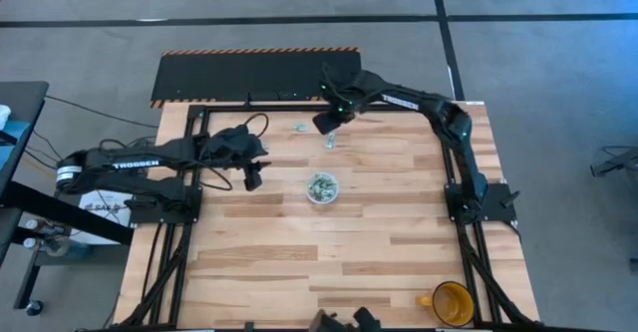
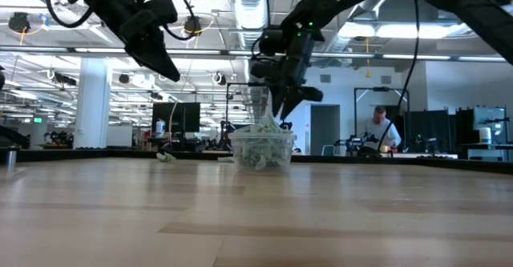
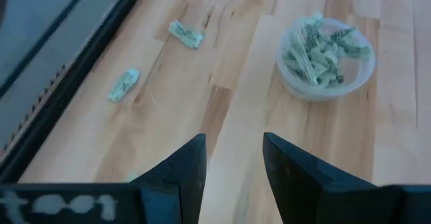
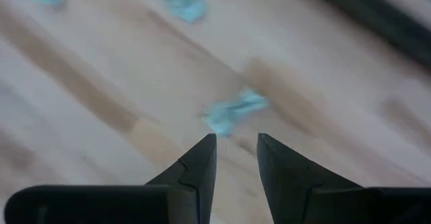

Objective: Pick and place Stevia / Truvia into bins
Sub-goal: Put the green stevia packet into the transparent container

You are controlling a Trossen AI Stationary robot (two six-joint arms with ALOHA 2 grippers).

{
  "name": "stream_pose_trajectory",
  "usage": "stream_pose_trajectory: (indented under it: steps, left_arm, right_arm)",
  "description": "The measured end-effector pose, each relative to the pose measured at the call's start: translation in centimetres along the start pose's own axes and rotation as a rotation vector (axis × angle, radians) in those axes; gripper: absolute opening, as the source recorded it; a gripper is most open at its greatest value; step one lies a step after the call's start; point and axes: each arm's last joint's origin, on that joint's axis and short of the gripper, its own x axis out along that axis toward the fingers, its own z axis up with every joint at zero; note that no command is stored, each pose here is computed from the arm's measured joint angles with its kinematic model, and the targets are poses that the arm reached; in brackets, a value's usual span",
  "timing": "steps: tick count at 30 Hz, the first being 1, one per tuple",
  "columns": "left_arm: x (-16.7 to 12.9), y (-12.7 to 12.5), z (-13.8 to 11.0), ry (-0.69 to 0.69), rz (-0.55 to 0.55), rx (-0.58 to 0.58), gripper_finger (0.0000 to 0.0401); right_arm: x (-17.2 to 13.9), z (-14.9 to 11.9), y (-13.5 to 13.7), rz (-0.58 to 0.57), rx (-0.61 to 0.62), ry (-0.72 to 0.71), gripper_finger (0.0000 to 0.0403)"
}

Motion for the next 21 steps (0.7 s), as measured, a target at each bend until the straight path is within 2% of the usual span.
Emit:
stream_pose_trajectory:
  steps: [4,7,14,21]
  left_arm:
    - [-0.2,0.0,-0.8,-0.042,0.004,0.012,0.0138]
    - [-0.2,0.0,-1.3,-0.061,0.005,0.009,0.0138]
    - [0.6,-0.1,-2.8,-0.072,0.007,0.009,0.0138]
    - [1.7,-0.3,-4.4,-0.094,0.008,0.008,0.0138]
  right_arm:
    - [1.2,1.1,-0.1,0.148,0.027,0.054,0.0100]
    - [2.6,1.4,-0.3,0.197,0.048,0.098,0.0102]
    - [4.5,1.4,-0.8,0.179,0.116,0.150,0.0135]
    - [4.4,1.4,-1.3,0.077,0.253,0.128,0.0186]
